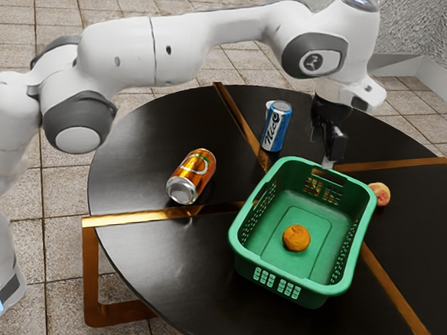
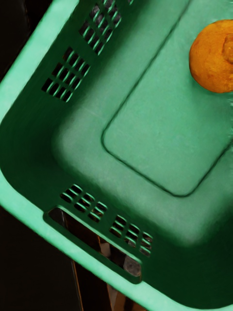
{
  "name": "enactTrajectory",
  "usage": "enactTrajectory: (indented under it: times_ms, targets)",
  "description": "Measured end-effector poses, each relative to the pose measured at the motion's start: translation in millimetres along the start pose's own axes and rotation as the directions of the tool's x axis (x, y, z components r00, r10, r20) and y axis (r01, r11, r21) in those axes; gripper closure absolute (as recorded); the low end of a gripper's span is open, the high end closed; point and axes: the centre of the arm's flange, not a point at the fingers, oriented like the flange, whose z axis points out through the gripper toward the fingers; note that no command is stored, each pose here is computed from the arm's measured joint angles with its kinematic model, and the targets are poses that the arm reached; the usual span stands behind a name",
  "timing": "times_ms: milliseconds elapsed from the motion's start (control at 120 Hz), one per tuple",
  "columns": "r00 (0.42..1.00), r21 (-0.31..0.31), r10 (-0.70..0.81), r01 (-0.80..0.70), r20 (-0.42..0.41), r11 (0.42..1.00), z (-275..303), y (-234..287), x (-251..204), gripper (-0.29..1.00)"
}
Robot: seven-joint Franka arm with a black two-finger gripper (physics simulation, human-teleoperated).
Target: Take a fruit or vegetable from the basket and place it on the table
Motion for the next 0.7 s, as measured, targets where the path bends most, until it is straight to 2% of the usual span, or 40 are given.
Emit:
enactTrajectory:
  times_ms: [117, 250, 400, 492, 600, 700]
  targets:
    - [0.994, -0.012, 0.009, -0.008, 0.108, 1.000, 51, 0, -10, 0.02]
    - [0.992, -0.069, 0.069, -0.062, 0.104, 0.996, 44, 24, -18, 0.02]
    - [0.978, -0.132, 0.082, -0.057, 0.193, 0.990, 91, 37, -37, 0.02]
    - [0.973, -0.167, 0.102, -0.067, 0.207, 0.984, 105, 57, -41, 0.02]
    - [0.966, -0.182, 0.082, -0.037, 0.247, 0.983, 134, 54, -46, 0.02]
    - [0.979, -0.175, 0.053, -0.017, 0.199, 0.984, 140, 45, -38, 0.02]
